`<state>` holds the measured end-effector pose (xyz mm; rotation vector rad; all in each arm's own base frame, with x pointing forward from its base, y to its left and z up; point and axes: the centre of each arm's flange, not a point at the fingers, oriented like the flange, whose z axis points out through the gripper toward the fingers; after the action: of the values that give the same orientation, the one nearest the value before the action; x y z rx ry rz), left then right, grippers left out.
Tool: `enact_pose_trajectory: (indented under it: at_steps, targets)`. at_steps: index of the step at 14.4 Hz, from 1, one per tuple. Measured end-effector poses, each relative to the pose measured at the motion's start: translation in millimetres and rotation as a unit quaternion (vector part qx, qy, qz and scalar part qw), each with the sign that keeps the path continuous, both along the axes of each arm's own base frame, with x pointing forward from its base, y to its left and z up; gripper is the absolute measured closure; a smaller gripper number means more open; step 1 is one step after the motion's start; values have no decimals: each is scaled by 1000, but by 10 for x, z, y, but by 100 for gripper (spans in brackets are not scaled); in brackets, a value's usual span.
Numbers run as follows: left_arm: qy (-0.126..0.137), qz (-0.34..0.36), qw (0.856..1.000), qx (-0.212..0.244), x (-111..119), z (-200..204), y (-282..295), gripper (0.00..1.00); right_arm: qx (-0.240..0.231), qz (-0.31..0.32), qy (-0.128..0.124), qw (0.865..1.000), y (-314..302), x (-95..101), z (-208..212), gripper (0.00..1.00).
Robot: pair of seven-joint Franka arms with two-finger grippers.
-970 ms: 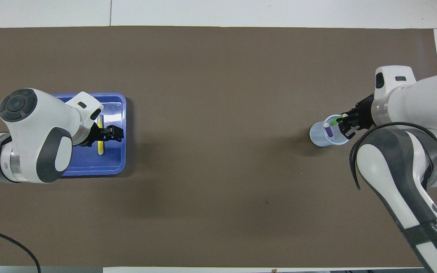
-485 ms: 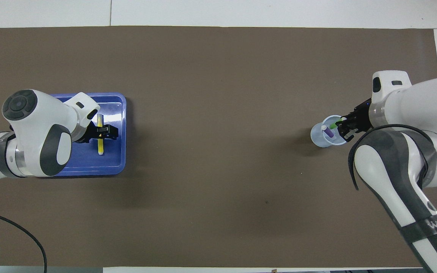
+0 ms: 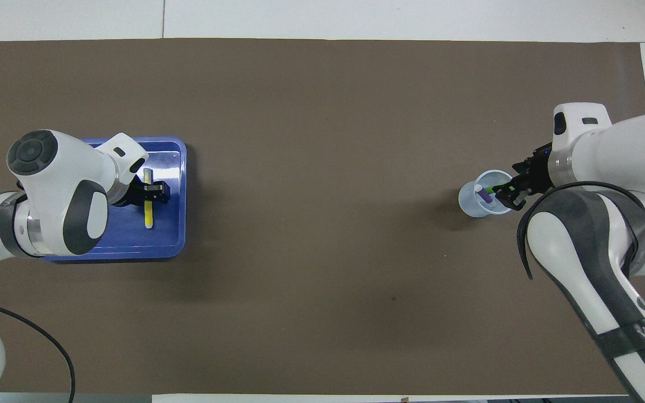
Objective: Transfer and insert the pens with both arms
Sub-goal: 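Lift the yellow pen with the left gripper while the right gripper approaches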
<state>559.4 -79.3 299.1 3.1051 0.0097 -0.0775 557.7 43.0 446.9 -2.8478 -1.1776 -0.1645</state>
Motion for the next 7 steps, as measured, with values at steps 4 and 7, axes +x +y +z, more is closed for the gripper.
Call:
enact_pose_trajectory:
  at_steps: [4, 7]
  targets:
    - [-4, -1, 1000, 1, 28, 36, 18, 66, 94, -106, 32, 989, 345, 24, 517, 0]
    - [-5, -2, 1000, 1, 33, 41, 25, 83, 202, -241, 96, 944, 863, -44, 635, 0]
